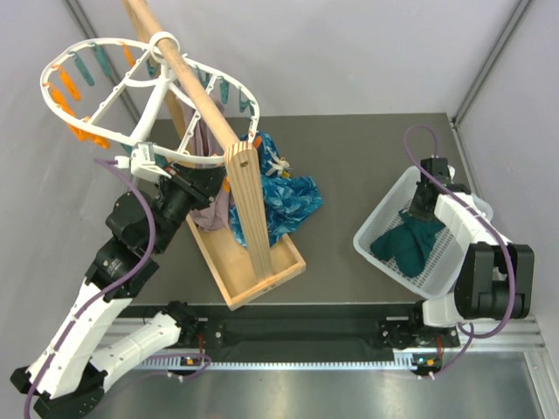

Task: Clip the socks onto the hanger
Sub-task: Adjust the sock in the bin, then pick up the sock from the bin.

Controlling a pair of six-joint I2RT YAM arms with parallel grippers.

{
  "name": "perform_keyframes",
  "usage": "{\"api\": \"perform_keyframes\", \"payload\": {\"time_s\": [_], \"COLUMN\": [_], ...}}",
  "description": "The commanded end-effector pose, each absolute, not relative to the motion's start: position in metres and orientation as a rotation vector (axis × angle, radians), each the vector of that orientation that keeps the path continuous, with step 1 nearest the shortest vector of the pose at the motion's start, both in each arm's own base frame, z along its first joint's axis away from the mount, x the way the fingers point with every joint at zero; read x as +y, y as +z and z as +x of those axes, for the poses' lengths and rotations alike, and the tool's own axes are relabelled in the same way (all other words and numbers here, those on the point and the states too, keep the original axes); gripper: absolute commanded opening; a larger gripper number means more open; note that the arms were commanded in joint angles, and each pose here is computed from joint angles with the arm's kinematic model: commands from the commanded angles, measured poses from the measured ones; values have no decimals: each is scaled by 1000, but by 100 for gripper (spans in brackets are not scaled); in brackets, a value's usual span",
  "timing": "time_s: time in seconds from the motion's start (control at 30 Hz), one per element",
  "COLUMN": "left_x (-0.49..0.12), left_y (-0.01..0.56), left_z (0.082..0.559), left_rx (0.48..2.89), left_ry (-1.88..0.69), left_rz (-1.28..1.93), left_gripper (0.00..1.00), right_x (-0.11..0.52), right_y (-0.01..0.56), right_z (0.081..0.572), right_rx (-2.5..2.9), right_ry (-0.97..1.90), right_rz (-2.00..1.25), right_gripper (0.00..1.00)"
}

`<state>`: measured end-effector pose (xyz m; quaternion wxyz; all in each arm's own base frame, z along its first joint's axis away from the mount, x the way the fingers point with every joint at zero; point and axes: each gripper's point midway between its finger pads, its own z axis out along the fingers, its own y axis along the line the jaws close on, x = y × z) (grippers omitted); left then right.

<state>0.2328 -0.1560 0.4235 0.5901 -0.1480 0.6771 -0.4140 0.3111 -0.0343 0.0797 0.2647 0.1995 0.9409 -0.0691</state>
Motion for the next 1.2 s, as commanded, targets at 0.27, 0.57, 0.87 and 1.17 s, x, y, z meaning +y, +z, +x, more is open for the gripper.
{"api": "perform_keyframes", "payload": {"time_s": [0.27,0.57,0.87,1.17], "left_x": [-157,-158,-157,-157], "left_y": [420,415,417,415], "left_z": [229,228,229,229], "left_rx": [1583,1592,1588,1600], "left_ry": [-988,-991,-988,-974], "left_rz": [-350,-350,-350,-347], "left_gripper": [0,0,0,0], "right_x": [-25,-24,-16,-22], "right_y": [93,82,65,68], "right_z": [330,335,354,354], "right_rx": [2516,2548,2580,2556], "right_ry": [-116,-130,-205,-277], "right_rz": [484,458,444,453], "right_gripper": [14,55,45,5]}}
